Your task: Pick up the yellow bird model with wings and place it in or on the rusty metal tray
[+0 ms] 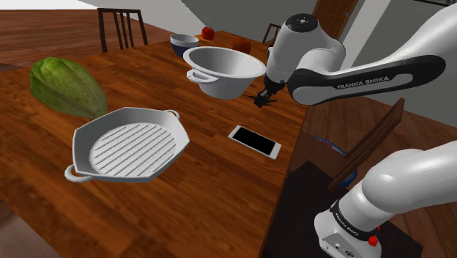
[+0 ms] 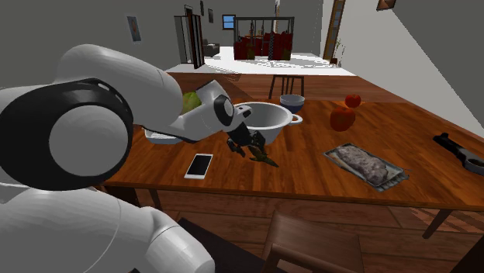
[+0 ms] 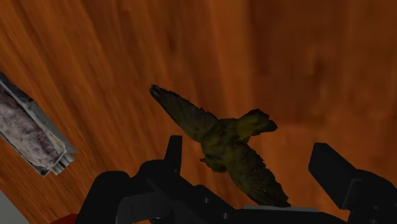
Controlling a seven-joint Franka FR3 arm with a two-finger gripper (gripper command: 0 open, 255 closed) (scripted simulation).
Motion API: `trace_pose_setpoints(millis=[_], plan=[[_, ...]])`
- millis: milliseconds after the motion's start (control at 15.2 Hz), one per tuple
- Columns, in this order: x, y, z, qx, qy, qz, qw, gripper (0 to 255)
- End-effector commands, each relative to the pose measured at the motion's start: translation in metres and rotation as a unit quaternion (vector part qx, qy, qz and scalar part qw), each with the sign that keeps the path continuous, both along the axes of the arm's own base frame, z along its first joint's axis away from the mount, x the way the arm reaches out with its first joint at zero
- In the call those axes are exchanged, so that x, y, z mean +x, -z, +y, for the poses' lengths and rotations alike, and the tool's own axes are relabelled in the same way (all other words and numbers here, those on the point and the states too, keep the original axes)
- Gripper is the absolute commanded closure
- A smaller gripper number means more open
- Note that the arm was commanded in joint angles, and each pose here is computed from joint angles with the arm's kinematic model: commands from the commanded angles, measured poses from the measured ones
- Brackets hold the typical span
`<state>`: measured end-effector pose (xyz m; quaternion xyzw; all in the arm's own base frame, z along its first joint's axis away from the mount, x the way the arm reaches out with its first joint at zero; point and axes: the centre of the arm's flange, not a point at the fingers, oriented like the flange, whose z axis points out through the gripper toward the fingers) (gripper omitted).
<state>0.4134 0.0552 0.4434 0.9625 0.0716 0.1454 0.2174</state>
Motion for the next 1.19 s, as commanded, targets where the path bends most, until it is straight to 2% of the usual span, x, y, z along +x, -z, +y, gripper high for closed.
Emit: trace_pose_setpoints(millis=[0,528,594,1122], plan=[[0.0044,0.0127,-0.0073,0.000,0.000,0.000,1.0000,0],[0.0044,0.0127,-0.0072,0.000,0.000,0.000,1.0000,0],[0.0044,0.0127,-0.0072,0.000,0.000,0.000,1.0000,255],[0.0044,0.0127,-0.0073,0.000,0.000,0.000,1.0000,255]])
